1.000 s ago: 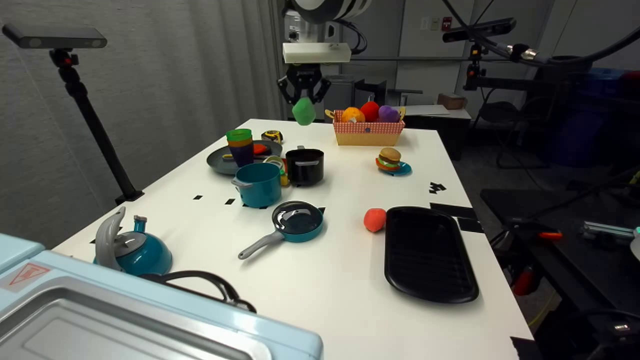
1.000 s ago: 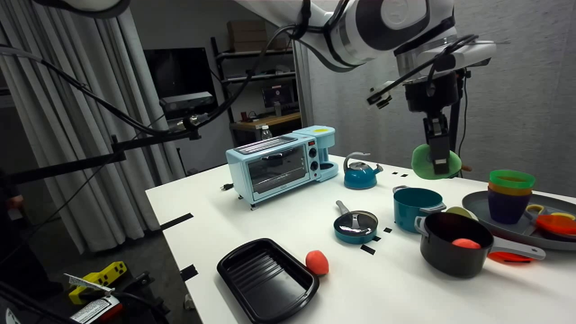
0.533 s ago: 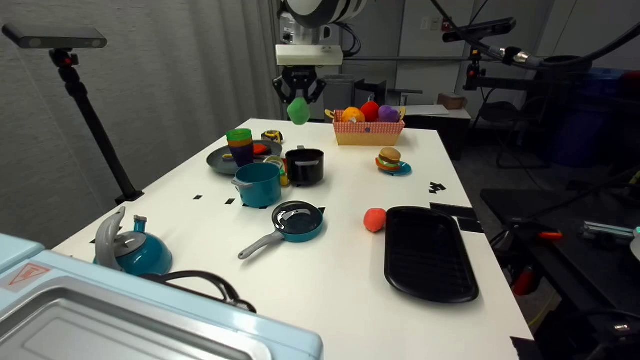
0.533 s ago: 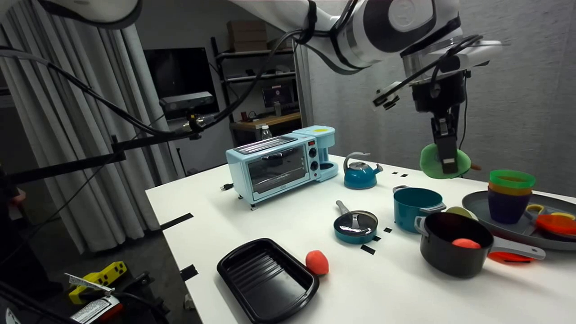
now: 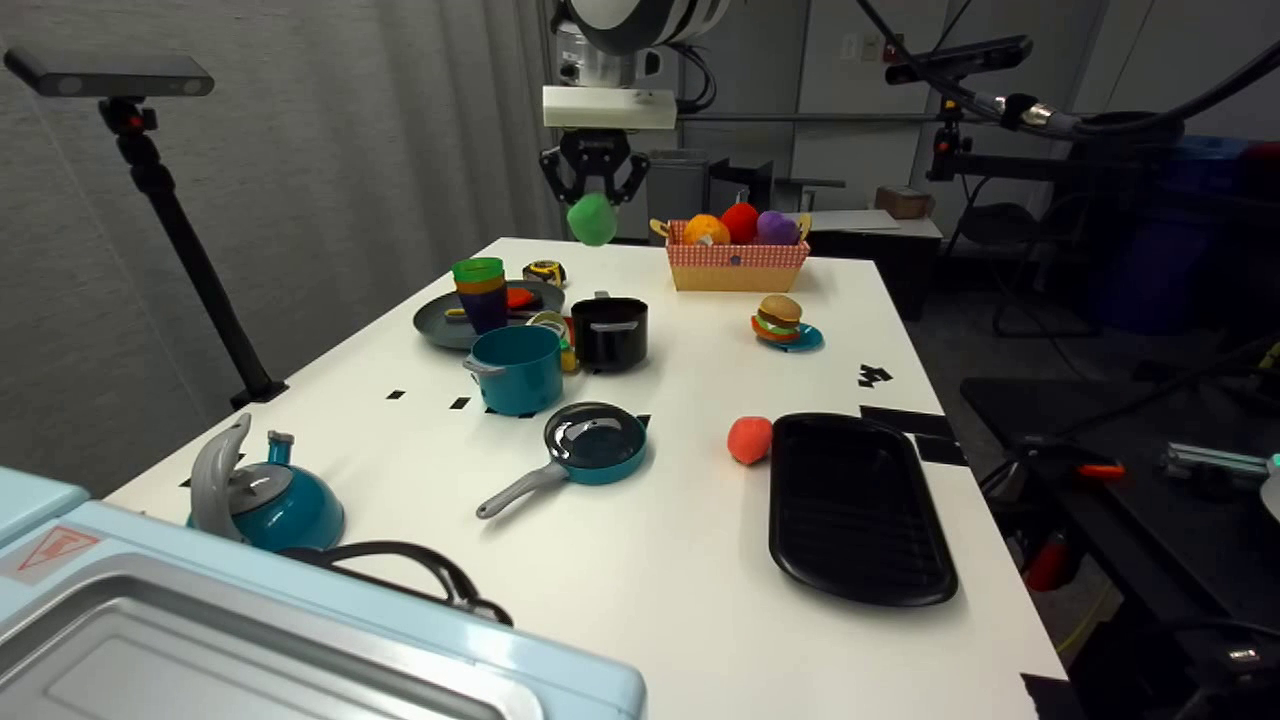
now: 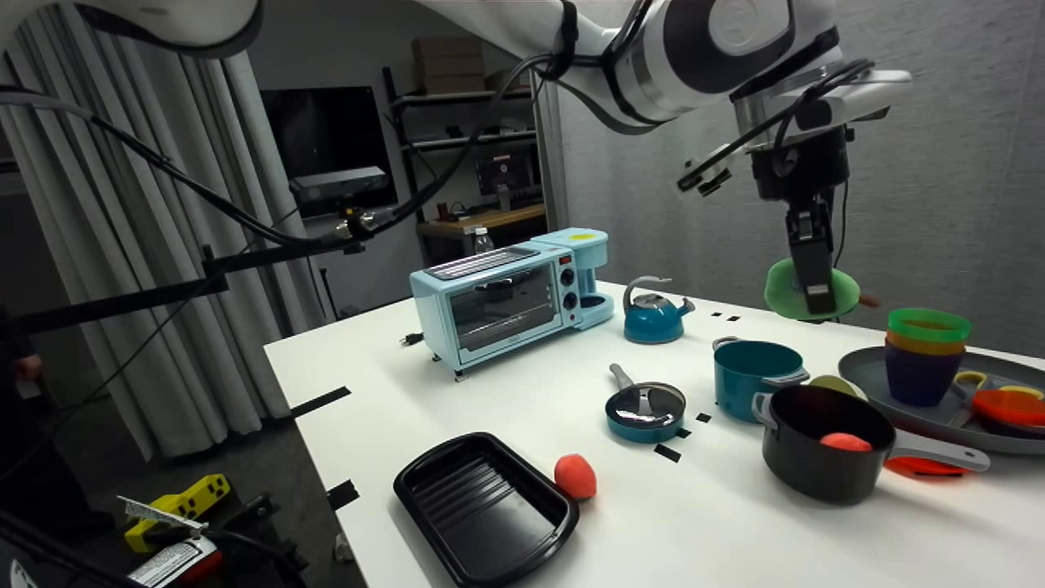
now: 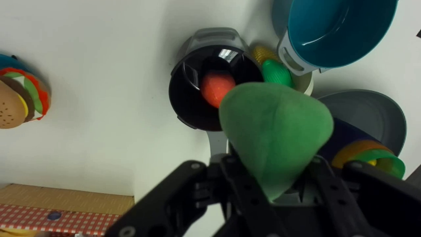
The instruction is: Put the pear in the black pot and the orange in the blue pot
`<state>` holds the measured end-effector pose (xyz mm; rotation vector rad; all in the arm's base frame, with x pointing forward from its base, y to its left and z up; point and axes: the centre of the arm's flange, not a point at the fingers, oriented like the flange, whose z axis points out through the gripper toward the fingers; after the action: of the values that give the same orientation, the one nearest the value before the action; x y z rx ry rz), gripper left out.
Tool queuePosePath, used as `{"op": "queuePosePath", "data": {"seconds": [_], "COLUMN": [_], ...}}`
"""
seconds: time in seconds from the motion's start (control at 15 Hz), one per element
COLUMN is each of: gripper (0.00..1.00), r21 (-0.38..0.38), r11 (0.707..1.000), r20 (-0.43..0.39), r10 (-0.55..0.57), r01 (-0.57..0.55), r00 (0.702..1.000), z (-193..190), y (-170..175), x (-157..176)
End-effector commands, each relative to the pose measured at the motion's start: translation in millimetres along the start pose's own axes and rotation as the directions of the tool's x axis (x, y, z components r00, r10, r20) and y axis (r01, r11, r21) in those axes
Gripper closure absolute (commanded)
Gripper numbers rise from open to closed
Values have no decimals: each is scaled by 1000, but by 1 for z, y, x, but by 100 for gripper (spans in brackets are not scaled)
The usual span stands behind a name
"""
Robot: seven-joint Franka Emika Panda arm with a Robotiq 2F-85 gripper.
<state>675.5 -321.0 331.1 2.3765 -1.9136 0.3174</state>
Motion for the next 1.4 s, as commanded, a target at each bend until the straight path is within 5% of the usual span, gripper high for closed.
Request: {"op": "queuePosePath", "data": {"seconds": [0.0, 0.33, 0.8, 1.33], "gripper": [37, 1, 0, 0], "r21": [4, 10, 19, 36], "r11": [999, 999, 1000, 994], "r20": [-6, -6, -3, -25], "r10": [32, 41, 22, -103], "r01": [-32, -40, -22, 104], "r00": [999, 999, 1000, 994], "z": [-1, 0, -3, -26], "y": [-7, -7, -6, -8], "x": [8, 7, -1, -50]}}
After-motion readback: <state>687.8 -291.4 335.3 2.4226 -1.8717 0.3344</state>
